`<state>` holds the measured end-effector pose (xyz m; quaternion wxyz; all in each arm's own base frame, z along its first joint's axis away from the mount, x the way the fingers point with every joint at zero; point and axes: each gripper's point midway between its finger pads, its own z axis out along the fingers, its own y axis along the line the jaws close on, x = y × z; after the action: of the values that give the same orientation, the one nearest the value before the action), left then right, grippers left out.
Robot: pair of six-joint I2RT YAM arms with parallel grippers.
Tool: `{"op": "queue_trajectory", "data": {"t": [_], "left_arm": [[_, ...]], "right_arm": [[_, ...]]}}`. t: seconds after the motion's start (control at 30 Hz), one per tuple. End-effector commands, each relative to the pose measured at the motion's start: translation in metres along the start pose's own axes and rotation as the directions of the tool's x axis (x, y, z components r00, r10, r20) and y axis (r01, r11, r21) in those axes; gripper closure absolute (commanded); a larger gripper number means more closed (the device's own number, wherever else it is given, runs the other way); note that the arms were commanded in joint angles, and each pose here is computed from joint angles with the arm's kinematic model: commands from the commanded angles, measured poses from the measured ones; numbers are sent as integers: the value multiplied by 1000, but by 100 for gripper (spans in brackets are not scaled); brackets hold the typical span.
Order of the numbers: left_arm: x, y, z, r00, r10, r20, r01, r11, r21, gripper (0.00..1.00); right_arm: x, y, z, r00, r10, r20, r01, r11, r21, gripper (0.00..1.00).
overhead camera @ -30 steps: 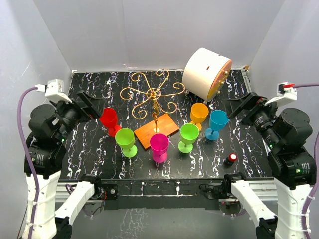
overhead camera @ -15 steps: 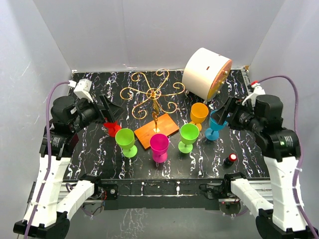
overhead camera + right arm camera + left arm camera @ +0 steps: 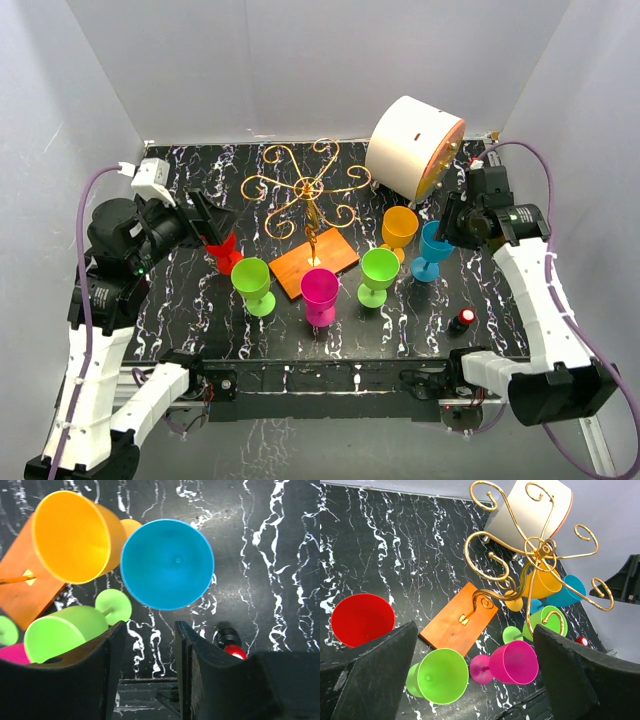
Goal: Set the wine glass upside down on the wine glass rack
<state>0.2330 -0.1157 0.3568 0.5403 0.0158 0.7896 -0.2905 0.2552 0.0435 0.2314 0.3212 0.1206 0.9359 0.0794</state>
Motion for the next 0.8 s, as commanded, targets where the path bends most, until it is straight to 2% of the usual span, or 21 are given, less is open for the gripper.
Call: {"op": "queue_trajectory", "data": {"t": [0.0,0.1,0.23,0.5,0.67,0.77], "left_arm": [[-16,-10,-14,998,40,43,-40,999,0,1],[-28,-29,-23,998,41,57,-44,997,55,1],[-53,-52,-42,990,64,129,-79,990,116,1],[-58,-55,-49,984,91,151,-109,987,115,1],[-57,-54,-49,984,101,149,-117,988,105,1],[-59,-54,-49,982,107,153,-124,987,102,1]], "right_arm": [[-18,-8,14,997,-57,49,53,996,74,58],[-12,8,23,995,-97,15,96,993,67,55],[0,29,39,986,-162,-22,164,983,86,54],[-3,22,47,975,-220,-27,220,946,240,58],[-8,34,38,976,-217,-3,214,959,184,60],[-18,42,29,977,-205,52,196,969,148,61]]}}
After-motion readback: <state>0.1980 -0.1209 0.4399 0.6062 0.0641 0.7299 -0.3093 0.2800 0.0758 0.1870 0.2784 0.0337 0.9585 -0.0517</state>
